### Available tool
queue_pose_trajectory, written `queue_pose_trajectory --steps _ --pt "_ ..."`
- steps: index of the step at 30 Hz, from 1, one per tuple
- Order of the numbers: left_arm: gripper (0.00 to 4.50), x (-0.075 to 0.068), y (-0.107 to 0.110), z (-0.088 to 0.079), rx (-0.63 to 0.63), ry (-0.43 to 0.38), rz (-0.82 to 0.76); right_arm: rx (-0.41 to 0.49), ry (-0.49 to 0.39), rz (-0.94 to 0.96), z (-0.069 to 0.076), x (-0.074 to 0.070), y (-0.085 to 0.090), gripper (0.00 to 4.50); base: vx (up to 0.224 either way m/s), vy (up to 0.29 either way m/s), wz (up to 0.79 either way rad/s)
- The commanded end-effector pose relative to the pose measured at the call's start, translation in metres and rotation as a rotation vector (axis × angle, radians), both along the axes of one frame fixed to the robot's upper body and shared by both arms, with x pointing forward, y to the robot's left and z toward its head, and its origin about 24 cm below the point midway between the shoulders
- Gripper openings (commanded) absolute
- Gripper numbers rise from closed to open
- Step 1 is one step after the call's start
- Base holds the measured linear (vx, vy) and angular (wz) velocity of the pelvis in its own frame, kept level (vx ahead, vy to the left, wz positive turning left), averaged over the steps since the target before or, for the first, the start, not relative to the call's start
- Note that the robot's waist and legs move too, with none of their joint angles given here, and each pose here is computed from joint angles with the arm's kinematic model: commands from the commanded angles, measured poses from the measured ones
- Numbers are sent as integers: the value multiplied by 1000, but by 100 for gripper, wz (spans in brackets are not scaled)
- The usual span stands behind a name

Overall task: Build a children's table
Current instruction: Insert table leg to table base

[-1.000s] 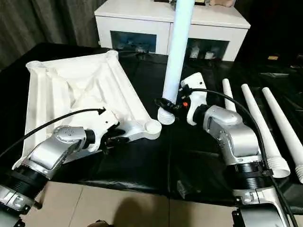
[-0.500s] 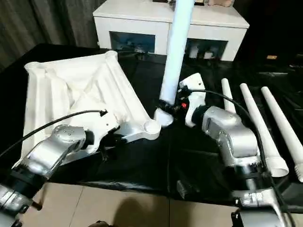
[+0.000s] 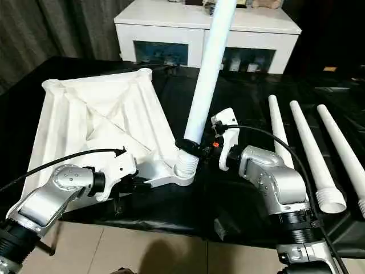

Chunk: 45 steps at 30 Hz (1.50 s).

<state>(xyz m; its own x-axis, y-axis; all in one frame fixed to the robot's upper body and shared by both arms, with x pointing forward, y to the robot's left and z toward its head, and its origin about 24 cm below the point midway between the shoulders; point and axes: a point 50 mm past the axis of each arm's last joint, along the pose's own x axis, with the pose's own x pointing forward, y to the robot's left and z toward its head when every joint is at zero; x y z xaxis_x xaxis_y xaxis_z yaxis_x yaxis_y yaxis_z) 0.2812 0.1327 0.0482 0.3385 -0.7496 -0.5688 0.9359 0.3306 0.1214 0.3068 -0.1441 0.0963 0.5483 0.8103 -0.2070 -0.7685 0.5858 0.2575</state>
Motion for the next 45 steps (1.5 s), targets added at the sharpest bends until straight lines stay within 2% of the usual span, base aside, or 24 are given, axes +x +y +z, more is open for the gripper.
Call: queue_pose_trajectory --steps 1,9,15,21,25,32,39,45 --pt "0 0 1 1 -35 -20 21 -31 7 23 -1 0 1 186 0 0 0" --pt "0 0 1 2 -39 -16 14 -44 21 14 -10 2 3 186 0 0 0" --pt "0 0 -1 2 -47 -14 11 5 46 -75 -24 7 2 186 0 0 0" --pt "0 1 0 2 -48 -17 16 33 64 -102 -35 4 -1 186 0 0 0" --pt "0 3 -1 4 -49 -33 32 43 41 -125 -38 0 -3 186 0 0 0" --pt "0 8 -1 6 -53 -53 51 -9 -51 -190 -39 -16 -7 185 0 0 0" --pt "0 9 -2 7 -53 -57 54 -40 -72 -178 -40 -27 0 185 0 0 0" --pt "0 10 -3 7 -50 -58 52 -120 -71 -109 -44 -30 11 185 0 0 0"
